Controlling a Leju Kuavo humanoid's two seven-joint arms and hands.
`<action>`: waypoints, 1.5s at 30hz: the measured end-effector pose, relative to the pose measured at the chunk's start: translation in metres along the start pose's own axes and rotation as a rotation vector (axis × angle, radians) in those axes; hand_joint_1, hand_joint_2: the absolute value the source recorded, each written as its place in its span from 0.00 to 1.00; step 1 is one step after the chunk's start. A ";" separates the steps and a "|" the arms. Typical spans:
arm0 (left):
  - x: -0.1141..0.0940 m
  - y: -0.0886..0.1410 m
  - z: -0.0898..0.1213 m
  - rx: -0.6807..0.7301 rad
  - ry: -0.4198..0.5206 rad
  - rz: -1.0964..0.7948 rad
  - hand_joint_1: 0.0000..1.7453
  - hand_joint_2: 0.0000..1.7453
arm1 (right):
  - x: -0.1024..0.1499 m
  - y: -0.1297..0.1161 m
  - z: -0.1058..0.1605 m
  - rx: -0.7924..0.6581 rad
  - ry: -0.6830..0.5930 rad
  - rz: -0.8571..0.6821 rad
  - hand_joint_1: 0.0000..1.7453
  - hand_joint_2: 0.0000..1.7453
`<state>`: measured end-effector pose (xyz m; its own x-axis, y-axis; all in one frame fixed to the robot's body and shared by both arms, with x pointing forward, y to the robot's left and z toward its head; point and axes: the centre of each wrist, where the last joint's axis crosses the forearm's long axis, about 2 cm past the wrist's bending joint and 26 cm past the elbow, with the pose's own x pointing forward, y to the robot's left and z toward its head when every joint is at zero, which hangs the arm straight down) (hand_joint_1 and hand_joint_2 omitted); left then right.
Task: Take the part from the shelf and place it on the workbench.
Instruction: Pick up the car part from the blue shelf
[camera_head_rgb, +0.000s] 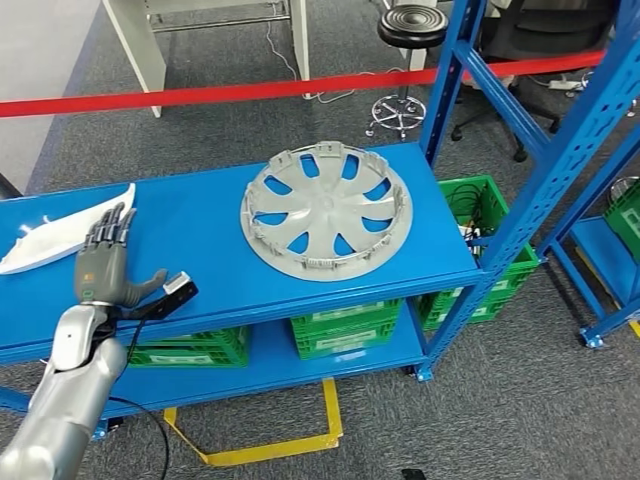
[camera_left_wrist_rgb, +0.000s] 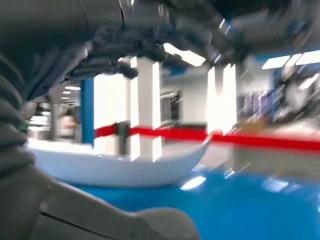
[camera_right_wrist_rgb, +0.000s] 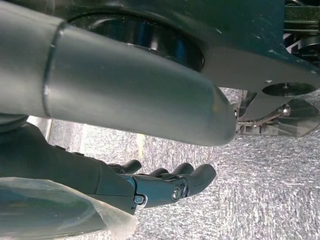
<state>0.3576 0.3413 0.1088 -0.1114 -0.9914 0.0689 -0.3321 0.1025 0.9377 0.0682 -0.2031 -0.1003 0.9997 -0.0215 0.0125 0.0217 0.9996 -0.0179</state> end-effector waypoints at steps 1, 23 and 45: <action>0.000 -0.002 -0.004 -0.023 0.007 0.003 0.00 1.00 | 0.000 0.000 0.000 0.001 -0.001 0.004 0.00 0.00; -0.023 -0.011 -0.034 -0.073 0.210 -0.282 0.00 1.00 | 0.001 0.002 0.001 -0.003 0.006 0.057 0.00 0.00; -0.103 0.008 -0.017 -0.068 0.438 -0.485 0.00 1.00 | 0.001 0.003 0.001 -0.013 0.023 0.112 0.00 0.00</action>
<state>0.3822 0.4426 0.1150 0.4321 -0.8669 -0.2486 -0.1868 -0.3558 0.9157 0.0689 -0.2006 -0.0998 0.9959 0.0897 -0.0127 -0.0900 0.9955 -0.0309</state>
